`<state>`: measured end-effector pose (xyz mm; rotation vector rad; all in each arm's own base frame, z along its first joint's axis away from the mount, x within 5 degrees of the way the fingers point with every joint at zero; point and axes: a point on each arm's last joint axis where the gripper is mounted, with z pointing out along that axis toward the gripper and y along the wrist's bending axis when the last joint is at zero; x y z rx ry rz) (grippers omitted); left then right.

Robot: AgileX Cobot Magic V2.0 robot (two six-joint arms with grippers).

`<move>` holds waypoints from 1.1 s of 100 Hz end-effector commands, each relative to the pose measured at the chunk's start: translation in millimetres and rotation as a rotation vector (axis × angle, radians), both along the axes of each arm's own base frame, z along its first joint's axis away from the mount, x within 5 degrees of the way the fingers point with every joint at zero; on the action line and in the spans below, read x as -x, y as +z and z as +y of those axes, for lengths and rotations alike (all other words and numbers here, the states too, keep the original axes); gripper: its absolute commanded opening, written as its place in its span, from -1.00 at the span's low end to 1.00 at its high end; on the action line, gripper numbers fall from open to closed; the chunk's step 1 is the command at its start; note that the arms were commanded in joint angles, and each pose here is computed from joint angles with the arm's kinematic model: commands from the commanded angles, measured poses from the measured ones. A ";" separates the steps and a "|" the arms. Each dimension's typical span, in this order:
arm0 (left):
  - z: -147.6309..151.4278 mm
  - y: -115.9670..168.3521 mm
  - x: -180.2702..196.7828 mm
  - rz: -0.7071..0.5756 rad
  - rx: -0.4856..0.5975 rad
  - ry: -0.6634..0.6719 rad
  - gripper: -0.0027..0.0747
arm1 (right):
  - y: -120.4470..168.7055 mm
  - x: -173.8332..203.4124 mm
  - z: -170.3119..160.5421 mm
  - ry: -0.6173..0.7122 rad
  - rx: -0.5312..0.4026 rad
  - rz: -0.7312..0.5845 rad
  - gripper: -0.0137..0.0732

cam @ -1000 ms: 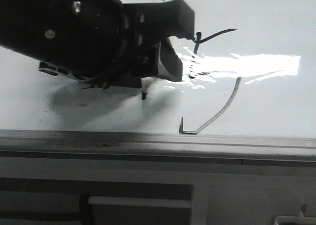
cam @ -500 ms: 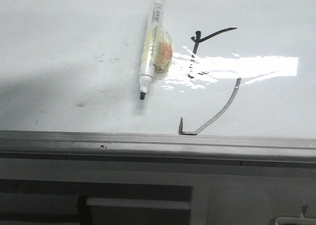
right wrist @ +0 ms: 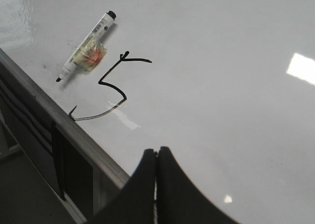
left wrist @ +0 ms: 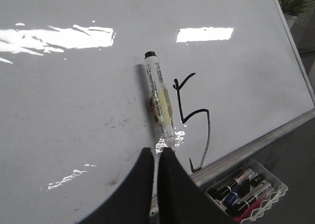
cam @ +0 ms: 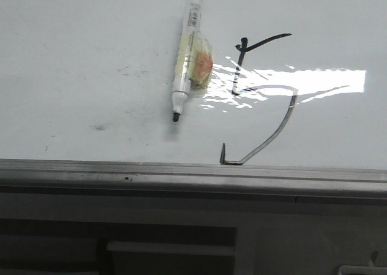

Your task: Write number 5 on whiteboard

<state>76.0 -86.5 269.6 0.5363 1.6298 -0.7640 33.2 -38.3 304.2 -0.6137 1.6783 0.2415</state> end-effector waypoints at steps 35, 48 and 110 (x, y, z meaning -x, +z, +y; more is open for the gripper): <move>11.0 4.4 -7.8 -0.116 0.028 0.141 -0.98 | 10.6 1.0 -3.6 0.003 -0.034 -0.085 -0.83; 28.0 0.7 -5.4 -0.338 0.009 0.248 -0.98 | 10.5 0.9 -3.6 0.002 -0.033 -0.084 -0.83; 74.7 -68.3 22.2 -0.235 -0.170 0.603 -0.98 | 10.6 0.8 -3.8 0.001 -0.032 -0.086 -0.83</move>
